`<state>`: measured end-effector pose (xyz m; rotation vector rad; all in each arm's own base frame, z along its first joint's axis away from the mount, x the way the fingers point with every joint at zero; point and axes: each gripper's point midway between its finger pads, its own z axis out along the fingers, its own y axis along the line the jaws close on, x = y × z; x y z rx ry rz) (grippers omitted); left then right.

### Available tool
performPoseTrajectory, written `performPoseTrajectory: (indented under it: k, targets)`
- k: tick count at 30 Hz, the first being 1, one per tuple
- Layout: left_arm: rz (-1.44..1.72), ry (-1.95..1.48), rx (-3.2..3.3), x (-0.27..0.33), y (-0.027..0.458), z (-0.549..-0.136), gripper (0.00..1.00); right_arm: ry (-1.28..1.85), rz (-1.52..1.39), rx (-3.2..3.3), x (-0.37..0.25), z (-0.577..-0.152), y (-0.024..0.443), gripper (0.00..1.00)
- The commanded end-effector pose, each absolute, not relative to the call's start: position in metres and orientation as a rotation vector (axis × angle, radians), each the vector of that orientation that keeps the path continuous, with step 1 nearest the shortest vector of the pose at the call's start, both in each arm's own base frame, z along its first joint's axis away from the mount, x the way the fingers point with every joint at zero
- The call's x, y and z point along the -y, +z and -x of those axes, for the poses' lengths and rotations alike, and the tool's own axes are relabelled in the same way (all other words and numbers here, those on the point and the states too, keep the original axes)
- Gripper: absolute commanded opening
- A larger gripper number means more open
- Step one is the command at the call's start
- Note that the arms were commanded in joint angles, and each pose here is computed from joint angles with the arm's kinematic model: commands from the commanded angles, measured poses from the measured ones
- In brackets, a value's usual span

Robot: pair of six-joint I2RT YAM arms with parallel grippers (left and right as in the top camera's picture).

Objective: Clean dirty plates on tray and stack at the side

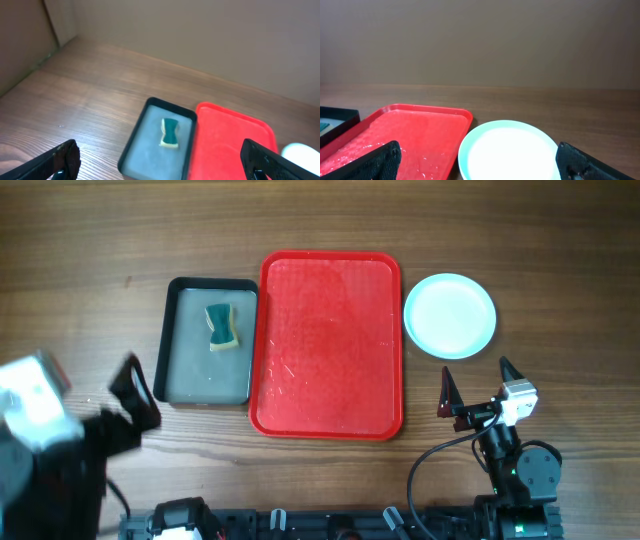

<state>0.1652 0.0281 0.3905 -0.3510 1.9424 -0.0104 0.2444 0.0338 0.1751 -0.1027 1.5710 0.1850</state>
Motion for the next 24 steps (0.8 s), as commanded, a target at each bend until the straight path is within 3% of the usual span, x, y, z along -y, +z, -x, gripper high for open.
performPoseTrajectory:
  k: [1,13,19,24]
  targets:
    - [0.273,-0.084,-1.875,-0.011,0.389,-0.131,1.00,0.205,0.101,-1.559,-0.035,-0.244,0.178,1.00]
    - [0.157,-0.173,-1.680,0.000,0.353,-0.062,1.00,0.205,0.101,-1.559,-0.035,-0.244,0.178,1.00]
    - [0.145,-0.181,-1.723,0.000,0.320,-0.066,1.00,0.205,0.101,-1.559,-0.035,-0.244,0.178,1.00]
    - [0.145,-0.181,-1.703,0.001,0.320,-0.081,1.00,0.205,0.101,-1.559,-0.035,-0.244,0.178,1.00]
